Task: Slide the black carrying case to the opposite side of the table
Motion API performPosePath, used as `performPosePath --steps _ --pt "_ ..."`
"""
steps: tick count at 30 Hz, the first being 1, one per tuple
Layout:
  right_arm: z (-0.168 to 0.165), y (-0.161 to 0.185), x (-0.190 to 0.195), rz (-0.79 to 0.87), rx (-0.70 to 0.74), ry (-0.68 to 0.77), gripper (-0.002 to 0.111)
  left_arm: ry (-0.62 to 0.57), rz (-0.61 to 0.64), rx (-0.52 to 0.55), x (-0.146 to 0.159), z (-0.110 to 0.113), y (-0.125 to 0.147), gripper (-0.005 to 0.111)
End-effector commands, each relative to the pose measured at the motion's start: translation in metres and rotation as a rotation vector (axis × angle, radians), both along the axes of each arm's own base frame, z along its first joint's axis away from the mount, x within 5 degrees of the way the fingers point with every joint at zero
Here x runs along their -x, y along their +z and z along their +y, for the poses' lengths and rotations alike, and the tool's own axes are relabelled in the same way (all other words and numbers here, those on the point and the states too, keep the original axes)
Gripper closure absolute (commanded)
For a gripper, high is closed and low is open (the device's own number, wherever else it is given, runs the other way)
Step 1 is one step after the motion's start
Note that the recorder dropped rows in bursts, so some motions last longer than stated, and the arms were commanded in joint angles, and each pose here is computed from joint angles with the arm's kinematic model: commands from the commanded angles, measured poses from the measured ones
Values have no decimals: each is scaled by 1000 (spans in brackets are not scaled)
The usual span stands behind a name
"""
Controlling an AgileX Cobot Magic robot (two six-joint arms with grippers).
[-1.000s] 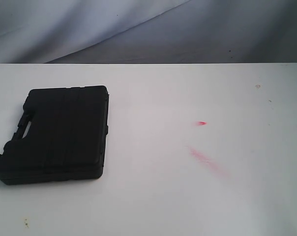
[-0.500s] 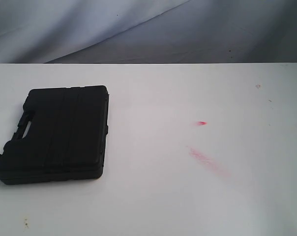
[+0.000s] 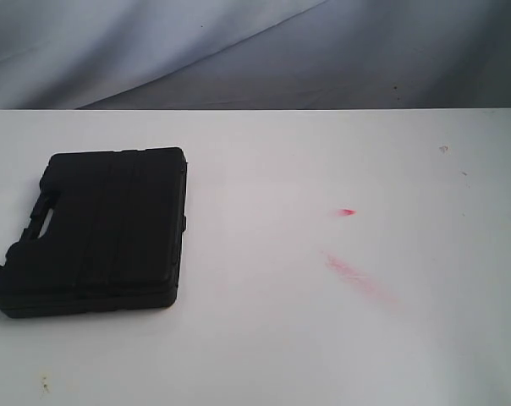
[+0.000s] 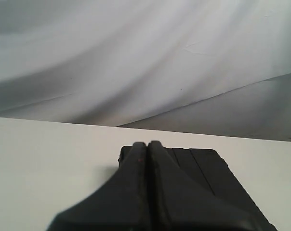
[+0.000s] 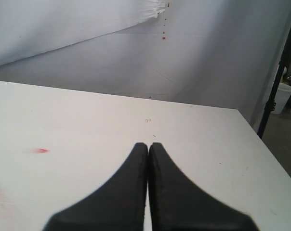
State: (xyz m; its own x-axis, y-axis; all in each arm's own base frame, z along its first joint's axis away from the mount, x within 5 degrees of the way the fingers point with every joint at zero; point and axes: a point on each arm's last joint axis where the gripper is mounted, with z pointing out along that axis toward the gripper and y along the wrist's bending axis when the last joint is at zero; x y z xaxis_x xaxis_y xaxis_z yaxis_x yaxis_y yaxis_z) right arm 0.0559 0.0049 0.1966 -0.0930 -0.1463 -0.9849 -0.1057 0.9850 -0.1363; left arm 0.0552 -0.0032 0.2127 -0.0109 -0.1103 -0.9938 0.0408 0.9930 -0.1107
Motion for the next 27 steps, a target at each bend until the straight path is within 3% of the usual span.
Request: performPosePath --steps 1,4,9,12,20,23,27 --pt "0 -1 0 1 -10 -7 108 14 -66 8 -1 1 -2 107" --pt "0 -1 0 1 -10 -7 108 9 -35 -31 -1 1 -5 107" --pt "0 -1 0 1 -10 -7 108 7 -30 0 -1 1 -5 107" --pt "0 -1 0 1 -10 -7 108 -12 69 -4 -1 -1 -14 107" --pt "0 -1 0 1 -10 -7 108 -12 66 1 -1 -1 -14 107" --pt "0 -1 0 1 -10 -7 108 -1 69 -51 -1 0 -14 107" --pt "0 -1 0 1 -10 -7 108 24 85 -2 -1 2 -16 107"
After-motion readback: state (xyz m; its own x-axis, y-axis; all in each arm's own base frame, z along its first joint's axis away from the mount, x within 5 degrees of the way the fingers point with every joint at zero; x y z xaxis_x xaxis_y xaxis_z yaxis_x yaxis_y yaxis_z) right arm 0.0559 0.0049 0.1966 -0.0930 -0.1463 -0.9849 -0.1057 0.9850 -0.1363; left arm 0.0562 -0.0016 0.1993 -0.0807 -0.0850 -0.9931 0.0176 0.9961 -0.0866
